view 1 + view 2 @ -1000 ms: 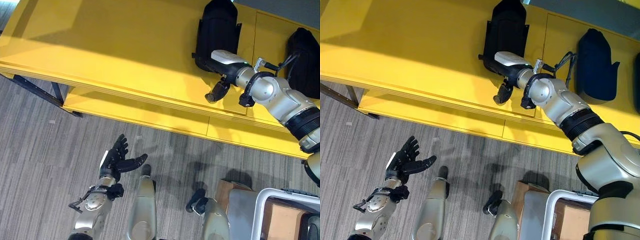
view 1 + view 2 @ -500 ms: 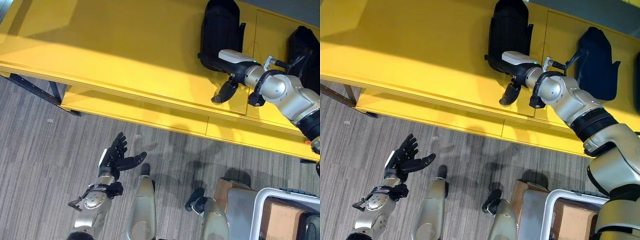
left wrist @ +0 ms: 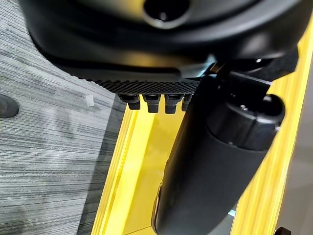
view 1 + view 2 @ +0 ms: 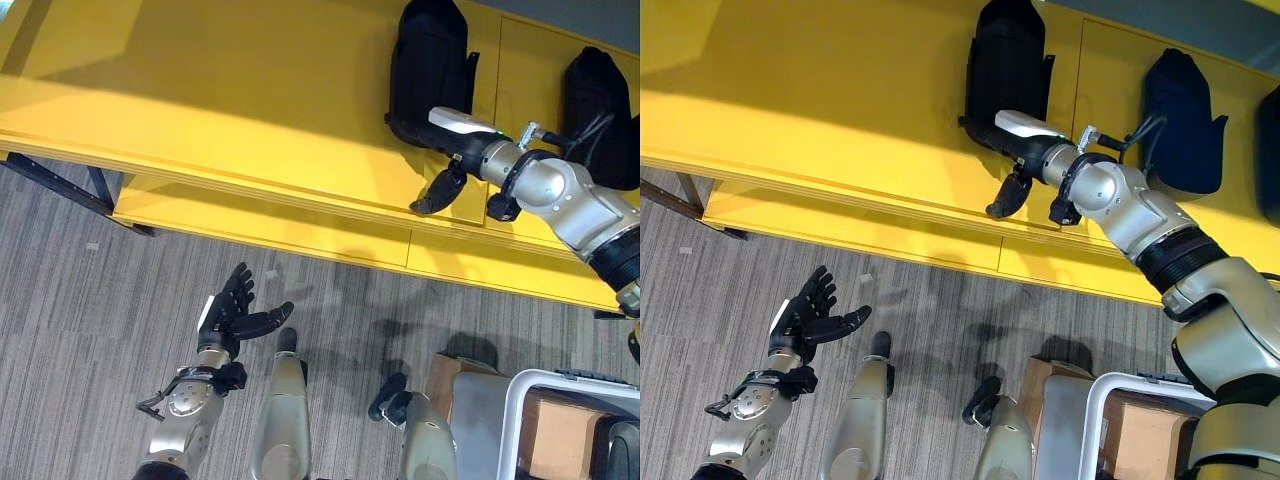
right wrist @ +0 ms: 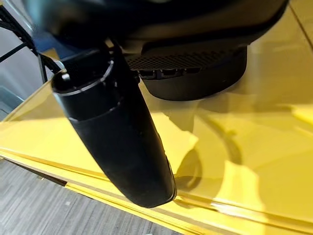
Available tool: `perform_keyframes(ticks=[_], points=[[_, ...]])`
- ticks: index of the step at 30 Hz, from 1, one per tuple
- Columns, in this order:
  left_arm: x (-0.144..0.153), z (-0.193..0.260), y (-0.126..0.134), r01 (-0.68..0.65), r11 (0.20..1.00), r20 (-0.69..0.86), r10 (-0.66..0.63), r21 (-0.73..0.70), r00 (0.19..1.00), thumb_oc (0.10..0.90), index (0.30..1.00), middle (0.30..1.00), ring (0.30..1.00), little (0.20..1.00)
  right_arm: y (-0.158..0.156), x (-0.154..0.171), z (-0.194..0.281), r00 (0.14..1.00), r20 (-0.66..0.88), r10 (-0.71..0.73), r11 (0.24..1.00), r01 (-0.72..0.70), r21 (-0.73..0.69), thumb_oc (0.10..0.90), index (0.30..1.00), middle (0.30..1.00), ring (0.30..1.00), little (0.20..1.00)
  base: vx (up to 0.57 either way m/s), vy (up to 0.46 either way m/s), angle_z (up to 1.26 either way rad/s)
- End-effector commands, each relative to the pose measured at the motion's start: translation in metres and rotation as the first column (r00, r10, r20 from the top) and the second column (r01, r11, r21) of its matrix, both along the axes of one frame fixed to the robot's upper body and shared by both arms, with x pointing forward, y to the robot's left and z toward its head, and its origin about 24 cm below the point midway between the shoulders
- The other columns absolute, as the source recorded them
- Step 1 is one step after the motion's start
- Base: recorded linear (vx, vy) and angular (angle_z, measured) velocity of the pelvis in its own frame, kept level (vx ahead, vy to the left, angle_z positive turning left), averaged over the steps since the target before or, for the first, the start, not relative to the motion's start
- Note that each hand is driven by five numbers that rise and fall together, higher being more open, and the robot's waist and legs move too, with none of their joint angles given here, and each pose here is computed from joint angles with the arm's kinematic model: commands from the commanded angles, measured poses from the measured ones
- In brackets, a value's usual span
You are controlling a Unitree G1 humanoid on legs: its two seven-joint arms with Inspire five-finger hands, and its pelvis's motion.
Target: Move parts from the plastic box to the shelf.
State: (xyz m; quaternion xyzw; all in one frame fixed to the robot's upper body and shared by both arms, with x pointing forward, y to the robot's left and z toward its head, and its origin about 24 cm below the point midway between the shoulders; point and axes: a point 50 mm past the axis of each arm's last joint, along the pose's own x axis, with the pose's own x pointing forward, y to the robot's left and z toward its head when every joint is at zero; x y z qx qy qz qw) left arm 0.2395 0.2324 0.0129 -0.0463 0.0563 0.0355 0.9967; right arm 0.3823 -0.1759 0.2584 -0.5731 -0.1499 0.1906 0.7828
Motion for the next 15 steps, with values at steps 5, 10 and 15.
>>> perform_keyframes(ticks=[5,10,15], points=[[0.006,0.039,-0.002,0.035,0.999,0.192,-0.039,0.025,0.981,0.900,1.000,1.000,1.000,1.000,0.019,-0.006,0.017,0.993,0.045,0.108,0.989,-0.111,0.096,0.900,1.000,1.000,1.000,1.000,0.00,0.000,0.00],[0.007,0.038,-0.003,0.036,0.999,0.191,-0.041,0.028,0.981,0.900,1.000,1.000,1.000,1.000,0.021,-0.005,0.010,0.994,0.028,0.106,0.989,-0.108,0.102,0.900,1.000,1.000,1.000,1.000,0.00,0.000,0.00],[0.007,0.038,-0.003,0.034,0.999,0.190,-0.039,0.026,0.981,0.900,1.000,1.000,1.000,1.000,0.017,-0.004,0.010,0.995,0.036,0.090,0.990,-0.093,0.105,0.900,1.000,1.000,1.000,1.000,0.00,0.000,0.00]])
